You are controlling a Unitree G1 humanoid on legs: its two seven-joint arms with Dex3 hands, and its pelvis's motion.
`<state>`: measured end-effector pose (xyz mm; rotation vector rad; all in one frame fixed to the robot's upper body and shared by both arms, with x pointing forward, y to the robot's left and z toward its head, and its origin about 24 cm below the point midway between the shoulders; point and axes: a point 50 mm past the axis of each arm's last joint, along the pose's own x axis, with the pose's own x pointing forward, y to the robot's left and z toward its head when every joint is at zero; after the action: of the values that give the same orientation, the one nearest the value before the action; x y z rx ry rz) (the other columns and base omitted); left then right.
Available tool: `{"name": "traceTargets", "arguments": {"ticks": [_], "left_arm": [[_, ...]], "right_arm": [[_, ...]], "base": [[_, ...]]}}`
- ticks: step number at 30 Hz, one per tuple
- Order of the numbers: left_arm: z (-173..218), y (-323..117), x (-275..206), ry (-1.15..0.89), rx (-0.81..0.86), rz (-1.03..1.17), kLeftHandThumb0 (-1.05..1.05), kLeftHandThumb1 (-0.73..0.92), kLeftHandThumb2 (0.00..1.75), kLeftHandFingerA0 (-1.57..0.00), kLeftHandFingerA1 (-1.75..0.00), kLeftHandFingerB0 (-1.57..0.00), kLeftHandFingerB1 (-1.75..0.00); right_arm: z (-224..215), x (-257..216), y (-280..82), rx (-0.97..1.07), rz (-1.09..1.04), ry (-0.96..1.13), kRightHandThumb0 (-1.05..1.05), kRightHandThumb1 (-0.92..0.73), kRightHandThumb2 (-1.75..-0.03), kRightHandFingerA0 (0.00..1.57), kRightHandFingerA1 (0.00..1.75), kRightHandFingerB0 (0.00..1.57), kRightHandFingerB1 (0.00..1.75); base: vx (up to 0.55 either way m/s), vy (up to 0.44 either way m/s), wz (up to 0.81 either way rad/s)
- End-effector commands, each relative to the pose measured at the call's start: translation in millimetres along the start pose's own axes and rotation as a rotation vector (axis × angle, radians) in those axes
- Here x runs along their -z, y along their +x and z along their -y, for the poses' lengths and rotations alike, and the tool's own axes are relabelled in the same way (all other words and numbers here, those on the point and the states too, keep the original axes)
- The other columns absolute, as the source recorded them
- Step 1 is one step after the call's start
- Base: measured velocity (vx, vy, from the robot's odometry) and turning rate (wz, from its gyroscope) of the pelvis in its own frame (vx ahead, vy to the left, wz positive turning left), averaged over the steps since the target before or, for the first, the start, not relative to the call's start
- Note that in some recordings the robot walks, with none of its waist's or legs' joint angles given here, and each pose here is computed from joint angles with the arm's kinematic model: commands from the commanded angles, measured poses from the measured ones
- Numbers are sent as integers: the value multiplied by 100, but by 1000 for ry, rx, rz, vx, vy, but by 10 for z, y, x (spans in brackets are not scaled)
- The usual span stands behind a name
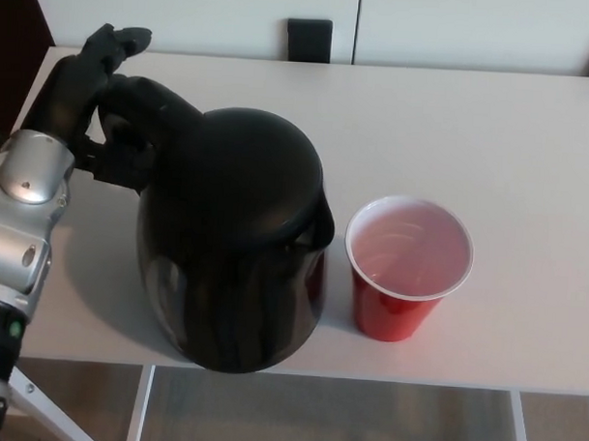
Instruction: The robot walk towards a table in front and uses its left hand to pick up the pot from the base and pour water to the cup on the right hand side
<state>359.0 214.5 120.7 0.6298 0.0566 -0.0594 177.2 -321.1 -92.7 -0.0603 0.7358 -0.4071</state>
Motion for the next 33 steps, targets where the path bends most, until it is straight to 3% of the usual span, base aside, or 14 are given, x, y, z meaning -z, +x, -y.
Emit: {"name": "traceTargets", "arguments": {"ticks": [1,2,3,7,8,9,12,13,15,16,25,28,29,33], "left_arm": [[-104,-2,-48,59,17,31,-45,47,55,-21,-33,-16,-27],[-162,-32,-46,150,100,21,-60,46,55,-15,-31,-9,-23],[-190,-36,-65,166,128,14,-60,39,76,-7,-41,0,-25],[-218,-48,-86,173,156,11,-55,35,76,-3,-30,-4,-20],[-264,-51,-102,183,188,8,-55,34,76,-1,-25,0,-17],[-290,-53,-108,187,207,4,-64,41,55,0,-24,0,-18],[-309,-55,-111,189,223,-1,-64,41,55,0,-24,0,-18],[-327,-68,-99,198,241,-12,-59,35,77,0,-15,0,-11],[-356,-89,-82,213,271,-28,-59,35,77,0,-15,0,-11],[-377,-100,-65,226,284,-40,-70,43,57,0,-17,0,-6],[-430,-116,-9,251,302,-57,-70,36,72,0,-8,0,-2],[-471,-131,18,236,299,-66,-68,36,71,0,-8,0,-3],[-507,-147,36,233,295,-66,-74,46,55,0,-11,0,-4],[-533,-162,48,235,296,-66,-74,46,55,0,-11,0,-4]], "right_arm": [[78,-42,3,17,6,-4,-24,-62,-58,72,46,61,43],[79,-40,4,24,3,-4,-24,-60,-57,73,46,61,43],[84,-43,5,23,2,0,-24,-59,-57,73,47,61,43],[89,-44,5,27,2,-2,-22,-59,-57,71,47,61,43],[89,-46,7,26,2,-4,-23,-58,-57,72,47,61,43],[87,-45,7,25,3,-5,-23,-58,-57,73,47,62,43],[85,-43,7,26,2,-4,-23,-58,-57,73,47,62,43],[86,-39,6,27,2,-4,-22,-58,-57,75,47,62,44],[86,-33,3,28,1,-3,-22,-58,-57,75,47,62,44],[81,-30,2,25,3,-2,-22,-58,-57,74,48,62,44],[63,-57,12,23,7,-17,-22,-57,-57,73,47,60,43],[57,-85,24,21,7,-16,-23,-56,-57,71,46,59,43],[56,-101,31,21,6,-16,-22,-56,-56,71,47,59,43],[56,-107,32,20,8,-11,-22,-56,-56,71,47,59,43]], "base": [[0,0,0],[0,0,0],[0,0,0],[0,0,0],[0,0,0],[0,0,0],[0,0,0],[0,0,0],[0,0,0],[0,0,0],[0,0,0],[0,0,0],[0,0,0],[0,0,0]]}}
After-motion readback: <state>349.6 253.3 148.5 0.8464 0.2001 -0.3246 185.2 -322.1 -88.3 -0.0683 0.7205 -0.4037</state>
